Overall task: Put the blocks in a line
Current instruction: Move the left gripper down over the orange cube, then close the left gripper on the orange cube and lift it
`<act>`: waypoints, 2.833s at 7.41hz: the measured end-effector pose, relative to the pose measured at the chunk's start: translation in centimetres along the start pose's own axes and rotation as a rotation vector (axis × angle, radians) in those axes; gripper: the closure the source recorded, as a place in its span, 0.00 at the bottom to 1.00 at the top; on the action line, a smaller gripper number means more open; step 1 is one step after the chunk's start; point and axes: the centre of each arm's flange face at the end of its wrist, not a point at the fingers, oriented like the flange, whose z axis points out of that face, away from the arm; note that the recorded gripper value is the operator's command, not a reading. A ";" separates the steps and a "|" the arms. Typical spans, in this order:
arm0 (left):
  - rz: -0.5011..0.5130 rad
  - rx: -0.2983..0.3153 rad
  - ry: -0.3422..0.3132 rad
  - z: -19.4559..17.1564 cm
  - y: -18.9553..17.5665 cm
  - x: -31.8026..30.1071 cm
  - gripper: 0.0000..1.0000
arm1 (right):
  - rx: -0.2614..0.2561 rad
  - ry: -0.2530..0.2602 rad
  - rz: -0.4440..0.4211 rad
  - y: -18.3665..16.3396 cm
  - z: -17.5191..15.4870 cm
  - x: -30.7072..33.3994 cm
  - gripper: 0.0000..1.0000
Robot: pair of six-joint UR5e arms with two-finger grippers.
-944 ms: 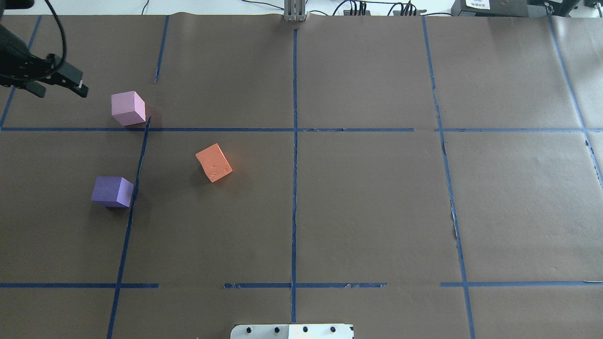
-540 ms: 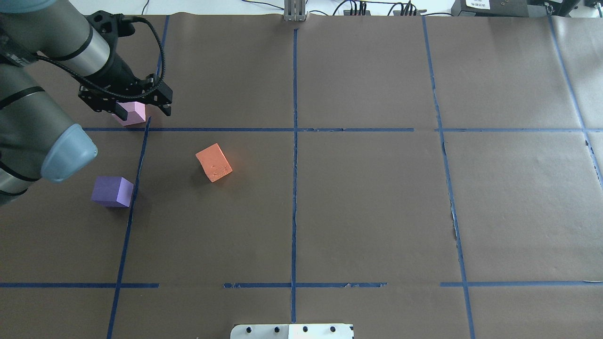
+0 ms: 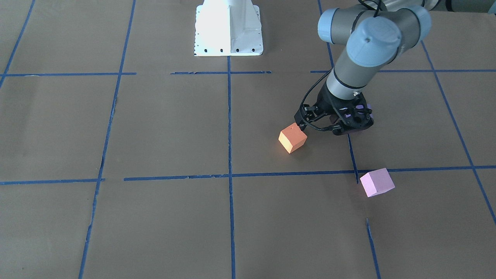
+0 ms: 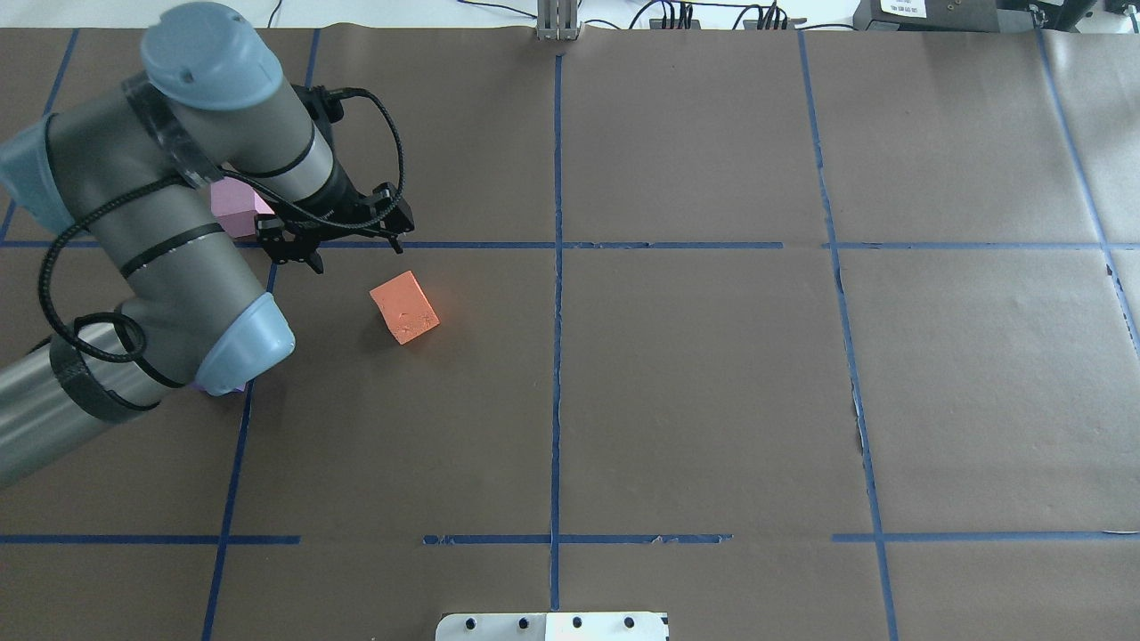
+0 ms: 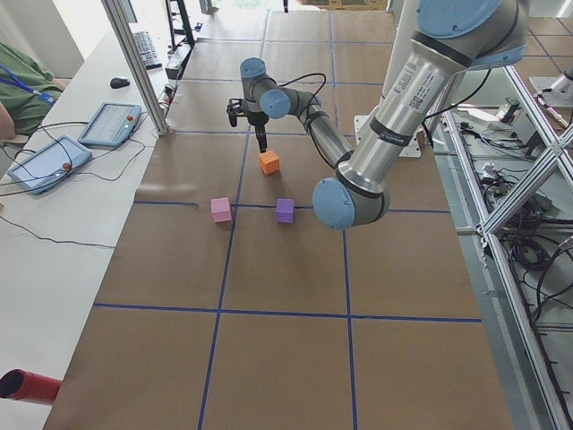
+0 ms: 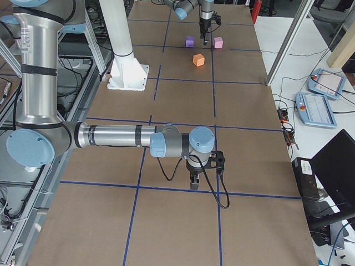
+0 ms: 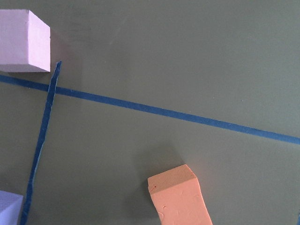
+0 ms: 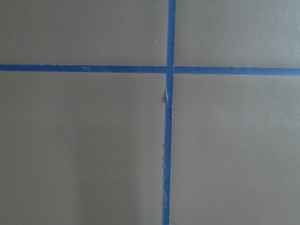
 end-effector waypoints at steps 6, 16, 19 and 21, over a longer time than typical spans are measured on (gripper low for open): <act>-0.032 0.011 -0.013 6.9 3.3 1.9 0.00 | 0.000 0.000 0.001 0.0 0.0 0.0 0.00; -0.050 0.043 -0.016 10.7 1.2 1.2 0.58 | 0.001 0.001 0.001 0.0 0.0 0.0 0.00; -0.046 0.046 -0.004 9.5 1.7 1.8 1.00 | 0.000 0.000 0.000 0.0 0.0 0.0 0.00; -0.007 0.060 0.008 4.5 2.9 2.7 1.00 | 0.000 0.000 0.000 0.0 0.0 0.0 0.00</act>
